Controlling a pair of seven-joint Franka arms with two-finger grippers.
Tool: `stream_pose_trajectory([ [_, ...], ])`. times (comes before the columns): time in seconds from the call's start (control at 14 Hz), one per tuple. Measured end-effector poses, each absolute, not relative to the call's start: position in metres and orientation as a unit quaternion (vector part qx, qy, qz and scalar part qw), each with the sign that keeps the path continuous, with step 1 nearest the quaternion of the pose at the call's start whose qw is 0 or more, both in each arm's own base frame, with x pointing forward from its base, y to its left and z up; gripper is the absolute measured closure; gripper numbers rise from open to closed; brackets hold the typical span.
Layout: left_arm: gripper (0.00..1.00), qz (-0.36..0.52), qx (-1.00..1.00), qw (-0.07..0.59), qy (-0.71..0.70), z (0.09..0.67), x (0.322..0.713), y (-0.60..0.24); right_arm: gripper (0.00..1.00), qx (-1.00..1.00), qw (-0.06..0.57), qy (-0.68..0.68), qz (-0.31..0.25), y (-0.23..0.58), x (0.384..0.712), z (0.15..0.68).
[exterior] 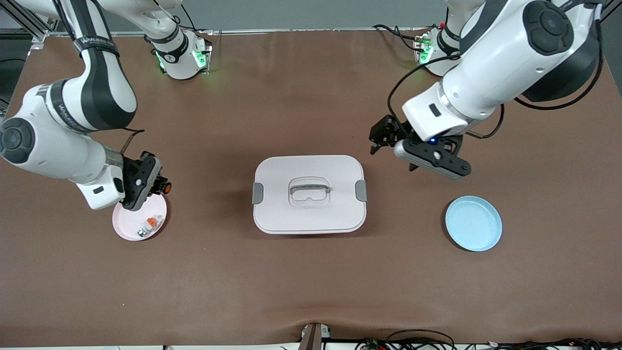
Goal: Transfer orange switch to right arm and place
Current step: 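Carry the switch with the right gripper over the white plate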
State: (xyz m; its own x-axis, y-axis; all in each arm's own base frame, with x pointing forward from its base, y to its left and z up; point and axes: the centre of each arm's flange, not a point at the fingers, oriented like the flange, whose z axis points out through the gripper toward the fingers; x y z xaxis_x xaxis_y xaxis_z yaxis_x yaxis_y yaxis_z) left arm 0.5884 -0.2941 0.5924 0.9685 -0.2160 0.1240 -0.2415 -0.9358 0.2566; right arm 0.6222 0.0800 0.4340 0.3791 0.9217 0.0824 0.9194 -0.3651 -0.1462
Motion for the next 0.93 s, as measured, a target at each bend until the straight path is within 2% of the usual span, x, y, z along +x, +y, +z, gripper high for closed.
stream_pose_trajectory([
  [0.5, 0.0, -0.002, 0.999, 0.017, -0.031, 0.579, 0.608, -0.188, 0.62, -0.796, 0.068, -0.602, -0.005, -0.003, 0.6, 0.406],
  [0.93, 0.0, 0.003, 0.997, -0.046, 0.057, 0.617, 0.607, -0.045, 0.62, -0.781, 0.03, -0.623, -0.038, -0.043, 0.567, 0.362],
])
